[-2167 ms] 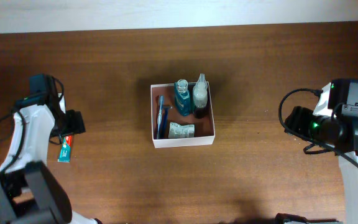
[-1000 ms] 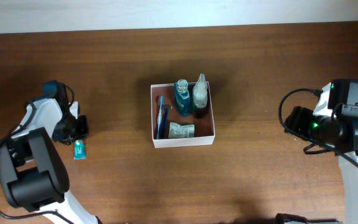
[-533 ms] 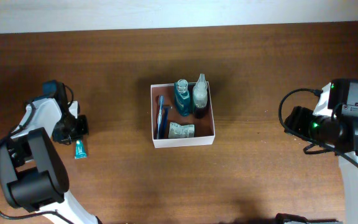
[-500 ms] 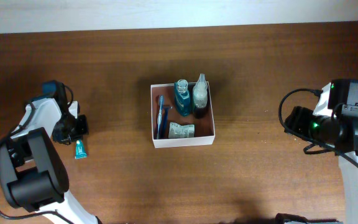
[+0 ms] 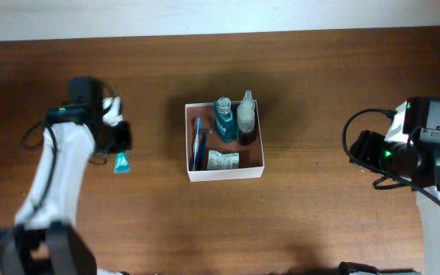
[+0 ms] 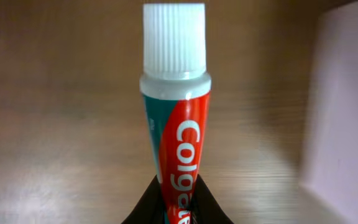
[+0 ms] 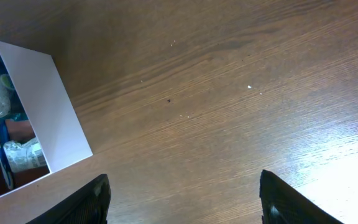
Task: Pack container
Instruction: 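Lift the toothpaste tube into the box's left side and release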
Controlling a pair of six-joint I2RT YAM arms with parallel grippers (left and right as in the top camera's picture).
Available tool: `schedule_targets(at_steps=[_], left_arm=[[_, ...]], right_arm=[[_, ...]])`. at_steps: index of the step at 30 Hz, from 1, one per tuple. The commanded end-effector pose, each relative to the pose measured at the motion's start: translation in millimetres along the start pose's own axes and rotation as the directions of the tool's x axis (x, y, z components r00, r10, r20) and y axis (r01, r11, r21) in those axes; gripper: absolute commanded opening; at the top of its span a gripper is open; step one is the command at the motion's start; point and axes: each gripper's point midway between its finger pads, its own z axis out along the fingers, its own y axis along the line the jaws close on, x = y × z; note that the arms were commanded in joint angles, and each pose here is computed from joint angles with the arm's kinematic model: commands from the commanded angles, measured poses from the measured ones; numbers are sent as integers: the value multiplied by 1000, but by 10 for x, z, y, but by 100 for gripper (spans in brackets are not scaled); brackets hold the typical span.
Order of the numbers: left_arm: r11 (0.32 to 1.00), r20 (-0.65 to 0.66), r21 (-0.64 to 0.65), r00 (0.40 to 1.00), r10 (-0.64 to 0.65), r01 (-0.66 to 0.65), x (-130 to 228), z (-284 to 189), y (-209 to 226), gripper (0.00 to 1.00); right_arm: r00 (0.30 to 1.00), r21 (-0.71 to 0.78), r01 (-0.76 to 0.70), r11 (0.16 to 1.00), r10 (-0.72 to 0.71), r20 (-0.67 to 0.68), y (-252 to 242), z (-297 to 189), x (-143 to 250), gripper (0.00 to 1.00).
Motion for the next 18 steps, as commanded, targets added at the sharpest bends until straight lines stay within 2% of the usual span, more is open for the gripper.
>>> schedule_targets(at_steps=[1,5,7,13,18], left_arm=[[991,118,92,990,82,-93,-91,-343,-639,1],[971,150,147,975,167,-189,-48,-322,-1255,1],[971,150,148,975,166,-188,-43,-236,-1429,1],[973,125,177,984,130,-151,-46,71,-1751,1],[980,71,164,993,99,-109,-12,370,-1791,1]], right_arm=[[1000,3,4,1000,-4,-5,-20,12,12,69],[1000,3,4,1000,-4,-5,-20,12,12,69],[1000,3,4,1000,-4,-5,-20,12,12,69],[1000,3,4,1000,-4,-5,-20,12,12,69],[1000,3,4,1000,-4,-5,-20,12,13,69]])
